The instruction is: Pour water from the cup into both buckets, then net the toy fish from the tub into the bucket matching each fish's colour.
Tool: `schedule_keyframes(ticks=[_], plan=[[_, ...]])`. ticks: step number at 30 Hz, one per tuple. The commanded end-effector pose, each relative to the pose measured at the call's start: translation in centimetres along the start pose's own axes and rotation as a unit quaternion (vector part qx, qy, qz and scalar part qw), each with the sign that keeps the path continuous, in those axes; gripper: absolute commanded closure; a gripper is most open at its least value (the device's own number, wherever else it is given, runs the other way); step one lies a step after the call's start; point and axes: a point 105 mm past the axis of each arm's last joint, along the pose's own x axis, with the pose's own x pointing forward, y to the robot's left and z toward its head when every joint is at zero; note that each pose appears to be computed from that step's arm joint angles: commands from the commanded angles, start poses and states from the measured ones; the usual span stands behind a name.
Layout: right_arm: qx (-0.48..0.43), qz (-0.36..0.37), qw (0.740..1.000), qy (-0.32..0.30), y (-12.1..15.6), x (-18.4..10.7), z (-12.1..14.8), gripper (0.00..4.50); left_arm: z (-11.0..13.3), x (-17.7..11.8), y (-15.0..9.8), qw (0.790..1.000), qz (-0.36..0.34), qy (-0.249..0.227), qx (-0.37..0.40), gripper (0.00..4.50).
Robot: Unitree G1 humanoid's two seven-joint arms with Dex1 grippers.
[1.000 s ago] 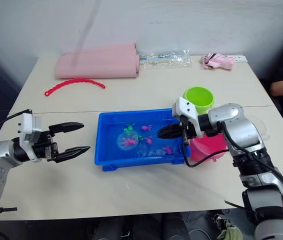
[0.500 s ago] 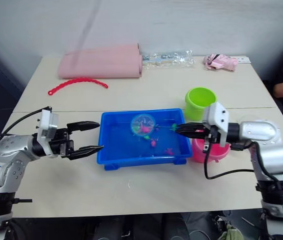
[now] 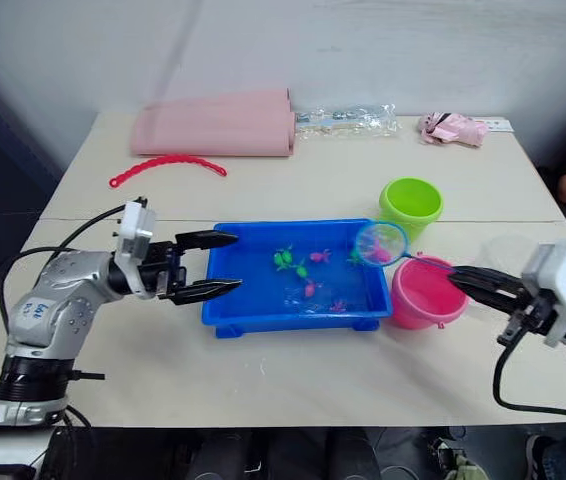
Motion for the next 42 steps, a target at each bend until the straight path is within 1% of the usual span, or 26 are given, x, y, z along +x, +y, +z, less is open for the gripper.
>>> schedule_keyframes(ticks=[1, 7, 9, 12, 14, 17, 18, 21, 23, 25, 27, 28, 31, 33, 34, 36, 37, 38, 39, 40, 42], plan=[[-0.072, -0.07, 0.995, 0.013, -1.6, -2.2, 0.1, 4.5, 0.8, 1.5, -0.4, 1.0, -0.026, -0.012, 0.01, 0.05], [-0.138, -0.077, 0.986, 0.058, -1.2, -4.1, -1.8, 4.5, 0.6, 2.2, -0.6, 0.999, -0.041, -0.018, 0.007, 0.05], [-0.172, -0.08, 0.979, 0.069, -1.2, -4.6, -2.2, 4.5, 0.5, 2.2, -0.5, 0.999, -0.043, -0.018, 0.008, 0.05], [-0.24, -0.082, 0.963, 0.086, -1.2, -5.1, -2.5, 4.5, 0.5, 2.3, -0.6, 0.999, -0.044, -0.021, 0.009, 0.05], [-0.282, -0.088, 0.951, 0.092, -1.2, -5.5, -2.8, 4.5, 0.5, 2.6, -0.7, 0.999, -0.046, -0.025, 0.01, 0.05], [-0.357, -0.07, 0.926, 0.103, -0.7, -5.6, -3.0, 4.5, 0.5, 2.9, -0.8, 0.998, -0.048, -0.029, 0.009, 0.05], [-0.397, -0.066, 0.909, 0.105, -0.6, -5.5, -2.8, 4.5, 0.4, 3.0, -0.8, 0.998, -0.048, -0.03, 0.009, 0.05], [-0.46, -0.041, 0.879, 0.119, 0.1, -5.4, -3.7, 4.5, 0.2, 3.2, -1.0, 0.998, -0.048, -0.034, 0.007, 0.05], [-0.496, -0.046, 0.86, 0.114, 0.4, -5.4, -3.9, 4.5, 0.2, 3.5, -1.0, 0.998, -0.047, -0.041, 0.003, 0.05], [-0.543, -0.05, 0.832, 0.101, 0.8, -5.1, -3.4, 4.5, 0.3, 3.8, -1.0, 0.998, -0.047, -0.048, 0.002, 0.05], [-0.55, -0.056, 0.828, 0.094, 0.9, -4.8, -3.4, 4.5, 0.3, 4.0, -0.9, 0.998, -0.047, -0.05, 0.003, 0.05], [-0.566, -0.062, 0.818, 0.088, 1.0, -4.7, -3.1, 4.5, 0.3, 4.1, -0.8, 0.998, -0.046, -0.051, 0.003, 0.05], [-0.576, -0.067, 0.81, 0.087, 1.1, -4.6, -3.2, 4.5, 0.1, 4.1, -0.6, 0.998, -0.044, -0.052, 0.005, 0.05], [-0.571, -0.07, 0.813, 0.09, 1.2, -4.7, -3.4, 4.5, 0.1, 4.0, -0.4, 0.998, -0.041, -0.053, 0.005, 0.05], [-0.562, -0.077, 0.818, 0.091, 1.1, -4.9, -3.4, 4.5, 0.0, 3.9, -0.3, 0.998, -0.038, -0.053, 0.006, 0.05], [-0.536, -0.101, 0.835, 0.074, 0.9, -5.0, -2.7, 4.5, -0.2, 3.6, -0.3, 0.998, -0.034, -0.053, 0.006, 0.05], [-0.495, -0.107, 0.86, 0.06, 0.9, -4.7, -2.3, 4.5, -0.3, 3.3, -0.3, 0.998, -0.033, -0.052, 0.007, 0.05], [-0.461, -0.111, 0.88, 0.039, 1.1, -4.4, -1.8, 4.5, -0.3, 2.9, -0.3, 0.998, -0.032, -0.052, 0.007, 0.05], [-0.436, -0.11, 0.893, 0.026, 1.3, -4.2, -1.5, 4.5, -0.3, 2.7, -0.3, 0.998, -0.031, -0.052, 0.008, 0.05], [-0.42, -0.109, 0.901, 0.019, 1.4, -4.1, -1.3, 4.5, -0.4, 2.6, -0.3, 0.998, -0.031, -0.052, 0.008, 0.05], [-0.361, -0.122, 0.924, -0.016, 0.9, -3.5, 0.4, 4.5, -0.5, 1.6, -0.2, 0.999, -0.021, -0.044, 0.016, 0.05]])
